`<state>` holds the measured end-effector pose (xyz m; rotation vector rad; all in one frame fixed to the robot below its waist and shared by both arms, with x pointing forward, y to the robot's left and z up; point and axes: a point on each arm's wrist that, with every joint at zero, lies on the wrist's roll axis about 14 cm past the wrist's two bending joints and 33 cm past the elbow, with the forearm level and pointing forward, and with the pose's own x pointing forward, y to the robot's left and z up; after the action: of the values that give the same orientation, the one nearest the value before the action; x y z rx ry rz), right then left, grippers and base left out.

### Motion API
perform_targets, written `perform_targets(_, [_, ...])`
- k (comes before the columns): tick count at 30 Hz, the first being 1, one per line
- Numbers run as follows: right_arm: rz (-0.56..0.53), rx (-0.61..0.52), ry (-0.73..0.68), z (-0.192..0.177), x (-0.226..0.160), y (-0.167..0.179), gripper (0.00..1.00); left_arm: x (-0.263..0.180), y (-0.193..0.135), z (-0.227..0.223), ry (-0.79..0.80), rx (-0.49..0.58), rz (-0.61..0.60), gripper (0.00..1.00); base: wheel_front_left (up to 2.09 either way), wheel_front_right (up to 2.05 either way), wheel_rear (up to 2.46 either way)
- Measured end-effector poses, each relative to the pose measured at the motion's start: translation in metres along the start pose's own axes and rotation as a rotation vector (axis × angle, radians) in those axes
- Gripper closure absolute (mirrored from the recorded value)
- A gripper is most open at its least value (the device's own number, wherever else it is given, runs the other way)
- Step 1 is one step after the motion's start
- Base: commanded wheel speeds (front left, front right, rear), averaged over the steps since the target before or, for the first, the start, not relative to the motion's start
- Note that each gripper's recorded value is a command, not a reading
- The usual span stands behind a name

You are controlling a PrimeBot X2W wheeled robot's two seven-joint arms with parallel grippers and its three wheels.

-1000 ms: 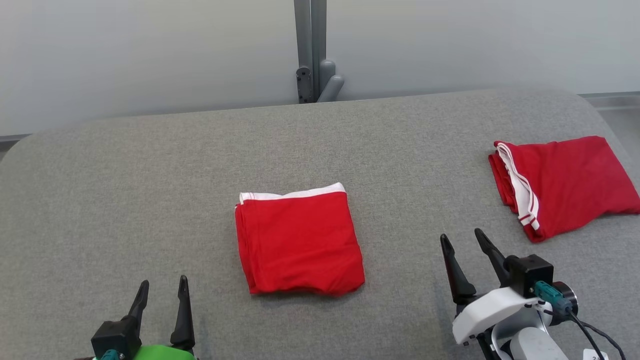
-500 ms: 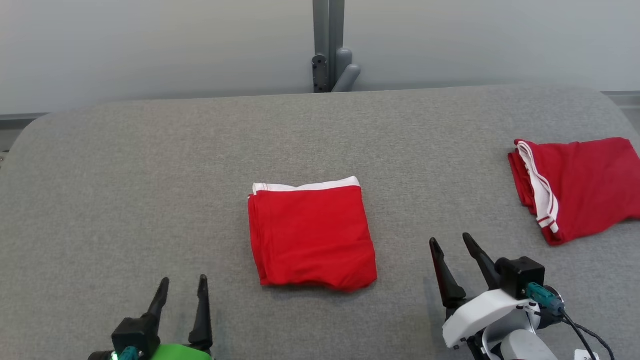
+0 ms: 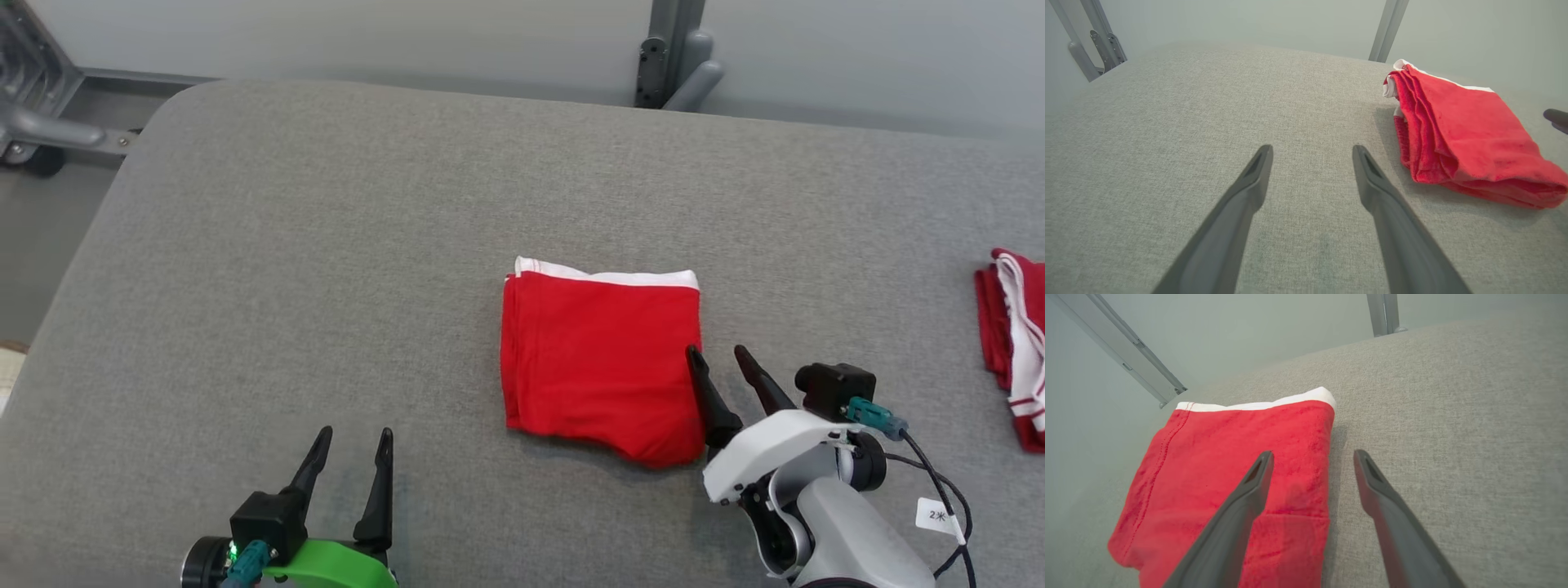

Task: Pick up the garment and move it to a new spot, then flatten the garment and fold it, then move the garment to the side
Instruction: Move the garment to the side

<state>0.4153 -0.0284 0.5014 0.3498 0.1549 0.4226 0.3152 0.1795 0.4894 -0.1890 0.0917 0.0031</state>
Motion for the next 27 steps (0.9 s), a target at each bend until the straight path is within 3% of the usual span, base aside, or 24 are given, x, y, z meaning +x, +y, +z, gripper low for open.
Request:
perform_targets(11, [0.023, 0.069, 0.183, -0.055, 0.033, 0.011, 0.0, -0.012, 0.033, -0.006, 0.027, 0.003, 0.112, 0.0, 0.0, 0.0, 0.0])
perform_targets(12, [0.038, 0.072, 0.192, -0.057, 0.037, 0.015, 0.36, -0.011, 0.035, -0.007, 0.03, 0.005, 0.118, 0.0, 0.0, 0.0, 0.0])
perform_targets(13, [0.044, 0.074, 0.193, -0.058, 0.039, 0.017, 0.83, -0.01, 0.035, -0.006, 0.03, 0.005, 0.117, 0.0, 0.0, 0.0, 0.0])
perform_targets(14, [0.049, 0.073, 0.192, -0.057, 0.039, 0.019, 1.0, -0.009, 0.034, -0.006, 0.03, 0.006, 0.114, 0.0, 0.0, 0.0, 0.0])
perform_targets(27, [-0.074, 0.069, 0.096, -0.026, 0.01, -0.023, 1.0, 0.011, 0.001, -0.001, 0.009, 0.01, -0.008, 0.0, 0.0, 0.0, 0.0])
